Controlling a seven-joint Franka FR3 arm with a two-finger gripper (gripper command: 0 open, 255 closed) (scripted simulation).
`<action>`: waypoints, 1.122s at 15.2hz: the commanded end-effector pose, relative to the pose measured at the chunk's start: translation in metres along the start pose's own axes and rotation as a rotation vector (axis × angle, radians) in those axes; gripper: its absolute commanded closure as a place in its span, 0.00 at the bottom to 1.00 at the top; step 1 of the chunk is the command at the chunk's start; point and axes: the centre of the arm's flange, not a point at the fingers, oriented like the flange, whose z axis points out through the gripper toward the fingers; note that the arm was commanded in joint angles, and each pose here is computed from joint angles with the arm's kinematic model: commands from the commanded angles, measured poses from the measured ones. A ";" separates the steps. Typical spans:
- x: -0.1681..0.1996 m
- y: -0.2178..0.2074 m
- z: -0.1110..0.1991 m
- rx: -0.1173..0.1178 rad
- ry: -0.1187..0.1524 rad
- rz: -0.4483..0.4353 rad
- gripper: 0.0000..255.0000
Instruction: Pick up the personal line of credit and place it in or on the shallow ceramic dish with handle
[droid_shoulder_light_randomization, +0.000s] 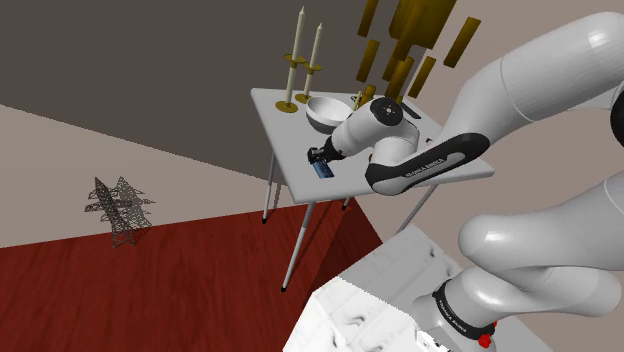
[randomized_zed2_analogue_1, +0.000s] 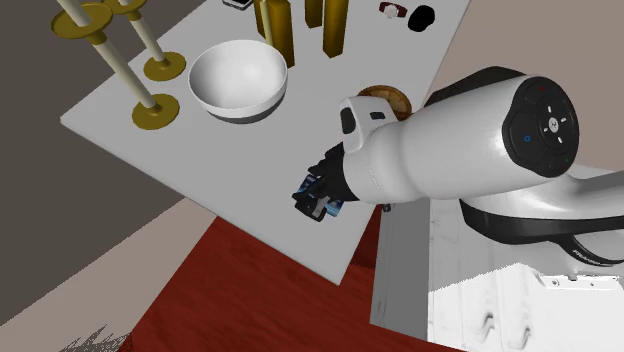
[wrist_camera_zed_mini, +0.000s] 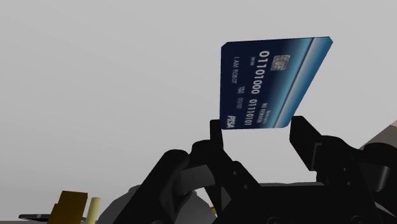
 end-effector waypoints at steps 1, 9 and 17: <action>0.000 0.000 0.000 0.000 0.000 0.000 1.00; 0.023 0.000 -0.035 0.000 0.000 0.000 1.00; 0.047 0.000 -0.070 0.000 0.000 0.000 1.00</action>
